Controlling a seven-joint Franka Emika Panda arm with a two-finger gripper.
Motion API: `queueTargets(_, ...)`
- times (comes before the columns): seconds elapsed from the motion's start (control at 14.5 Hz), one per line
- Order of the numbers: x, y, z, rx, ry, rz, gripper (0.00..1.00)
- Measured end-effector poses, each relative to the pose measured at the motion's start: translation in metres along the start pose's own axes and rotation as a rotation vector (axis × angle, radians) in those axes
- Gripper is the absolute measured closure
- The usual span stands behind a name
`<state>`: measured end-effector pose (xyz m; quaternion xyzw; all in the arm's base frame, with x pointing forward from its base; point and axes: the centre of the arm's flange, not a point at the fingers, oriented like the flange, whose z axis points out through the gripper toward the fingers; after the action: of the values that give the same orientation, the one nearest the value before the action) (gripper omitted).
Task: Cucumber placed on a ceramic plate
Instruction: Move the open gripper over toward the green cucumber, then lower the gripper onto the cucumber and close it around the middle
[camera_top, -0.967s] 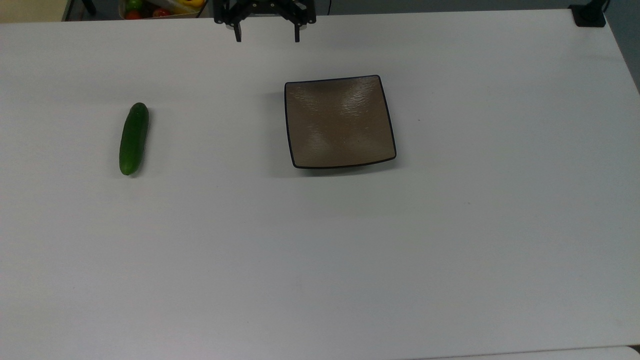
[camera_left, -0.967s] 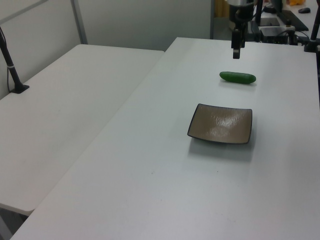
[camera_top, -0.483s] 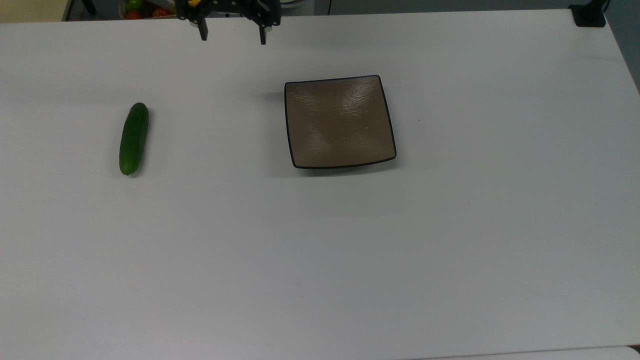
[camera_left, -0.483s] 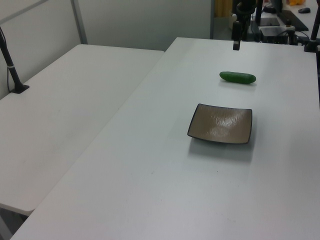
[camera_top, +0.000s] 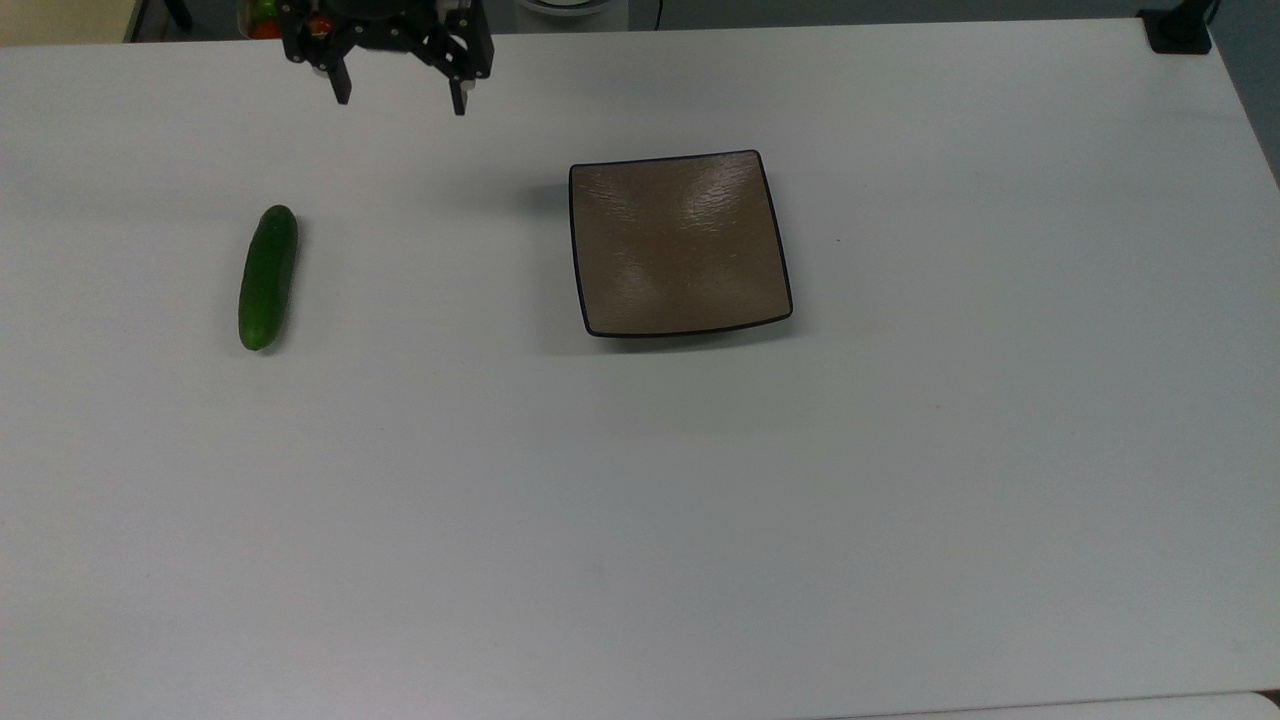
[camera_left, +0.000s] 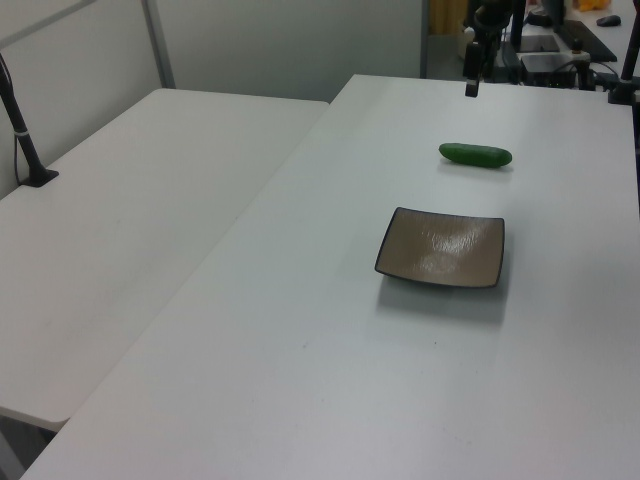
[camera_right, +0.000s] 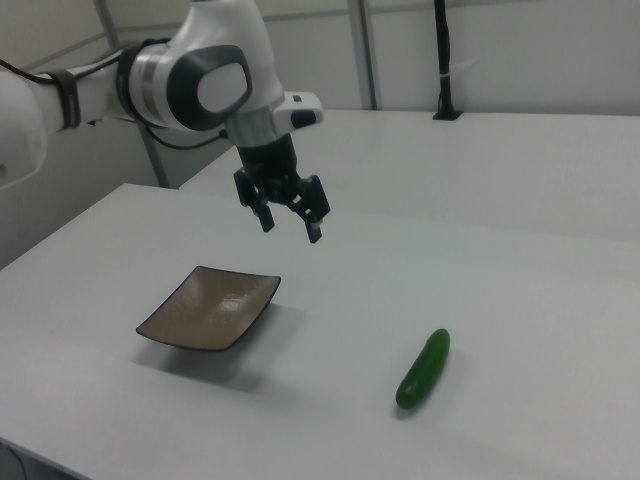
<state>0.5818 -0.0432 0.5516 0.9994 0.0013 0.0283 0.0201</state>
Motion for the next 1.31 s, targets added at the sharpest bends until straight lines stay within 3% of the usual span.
queueTargets(0.28, 0.000, 0.015, 0.028, -0.029, -0.049, 0.010, 0.00)
queueTargets(0.48, 0.006, 0.038, 0.042, -0.047, -0.025, 0.033, 0.00)
queueTargets(0.97, 0.020, 0.118, 0.127, -0.167, -0.055, 0.065, 0.00)
queueTargets(1.31, 0.023, 0.139, 0.165, -0.206, -0.076, 0.053, 0.00)
